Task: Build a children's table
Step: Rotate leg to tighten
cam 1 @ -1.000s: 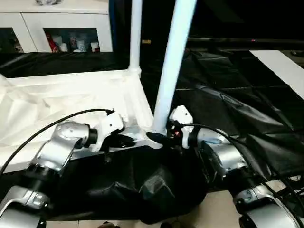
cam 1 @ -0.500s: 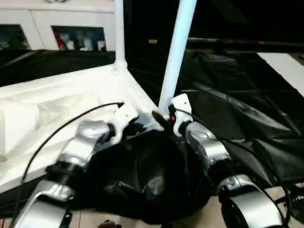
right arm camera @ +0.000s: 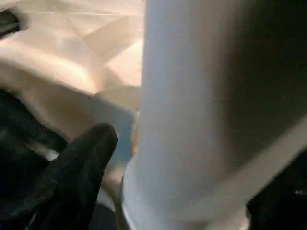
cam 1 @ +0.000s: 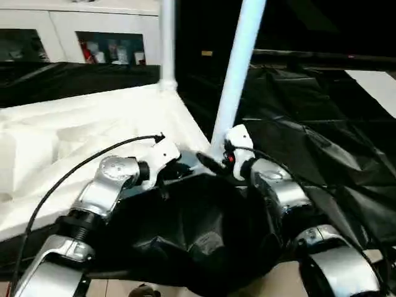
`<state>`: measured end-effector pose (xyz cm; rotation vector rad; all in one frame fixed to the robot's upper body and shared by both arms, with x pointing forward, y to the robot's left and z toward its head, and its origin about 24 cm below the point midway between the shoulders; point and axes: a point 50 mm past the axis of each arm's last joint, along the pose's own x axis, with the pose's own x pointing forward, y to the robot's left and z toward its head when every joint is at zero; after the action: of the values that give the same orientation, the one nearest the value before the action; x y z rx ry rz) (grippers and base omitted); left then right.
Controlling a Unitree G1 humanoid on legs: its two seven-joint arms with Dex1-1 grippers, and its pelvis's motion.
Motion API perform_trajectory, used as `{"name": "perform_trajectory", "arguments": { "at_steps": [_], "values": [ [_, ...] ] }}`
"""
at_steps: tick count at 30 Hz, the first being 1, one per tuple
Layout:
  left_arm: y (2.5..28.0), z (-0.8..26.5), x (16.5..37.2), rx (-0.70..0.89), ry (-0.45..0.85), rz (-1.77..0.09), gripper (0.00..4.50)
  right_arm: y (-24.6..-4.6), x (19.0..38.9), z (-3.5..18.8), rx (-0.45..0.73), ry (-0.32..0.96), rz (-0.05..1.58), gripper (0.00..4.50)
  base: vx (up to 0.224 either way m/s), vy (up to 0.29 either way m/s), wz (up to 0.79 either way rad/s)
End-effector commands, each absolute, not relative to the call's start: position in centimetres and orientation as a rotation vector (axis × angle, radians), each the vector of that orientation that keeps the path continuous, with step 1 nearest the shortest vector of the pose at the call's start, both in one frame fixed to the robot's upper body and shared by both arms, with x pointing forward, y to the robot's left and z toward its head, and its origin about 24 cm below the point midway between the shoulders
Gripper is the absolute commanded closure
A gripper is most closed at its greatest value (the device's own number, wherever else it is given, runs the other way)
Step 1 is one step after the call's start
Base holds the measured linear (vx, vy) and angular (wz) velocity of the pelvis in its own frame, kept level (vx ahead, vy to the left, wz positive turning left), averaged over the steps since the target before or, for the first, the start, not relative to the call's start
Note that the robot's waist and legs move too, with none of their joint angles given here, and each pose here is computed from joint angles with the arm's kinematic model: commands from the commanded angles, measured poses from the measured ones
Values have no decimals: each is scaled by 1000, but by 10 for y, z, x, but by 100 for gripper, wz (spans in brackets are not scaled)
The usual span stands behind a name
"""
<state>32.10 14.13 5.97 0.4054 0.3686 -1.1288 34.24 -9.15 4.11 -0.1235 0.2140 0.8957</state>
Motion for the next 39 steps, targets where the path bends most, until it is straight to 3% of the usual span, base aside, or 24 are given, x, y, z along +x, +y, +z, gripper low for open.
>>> {"name": "perform_trajectory", "arguments": {
  "at_steps": [1, 5, 10, 20, 26, 32, 37, 39],
  "values": [
    [120, 67, 311, 380, 299, -1326, 450, -97, 336, 45, -165, 225, 1025, 61, 0, 0, 0],
    [130, 64, 307, 393, 358, -1382, 450, -115, 321, 44, -206, 271, 1211, 61, 0, 0, 0],
    [134, 65, 305, 385, 380, -1411, 450, -123, 315, 45, -216, 284, 1272, 61, 0, 0, 0],
    [135, 66, 297, 364, 433, -1509, 450, -129, 306, 52, -184, 282, 1347, 160, 0, 0, 0],
    [134, 65, 298, 368, 434, -1510, 450, -129, 301, 50, -176, 298, 1367, 177, 0, 0, 0],
    [126, 66, 309, 365, 373, -1381, 450, -122, 307, 41, -130, 307, 1212, 178, 0, 0, 0],
    [101, 72, 333, 331, 289, -1169, 450, -96, 327, 26, 6, 313, 808, 178, 0, 0, 0],
    [93, 73, 338, 337, 272, -1130, 450, -87, 330, 24, 27, 315, 742, 178, 0, 0, 0]
  ]
}}
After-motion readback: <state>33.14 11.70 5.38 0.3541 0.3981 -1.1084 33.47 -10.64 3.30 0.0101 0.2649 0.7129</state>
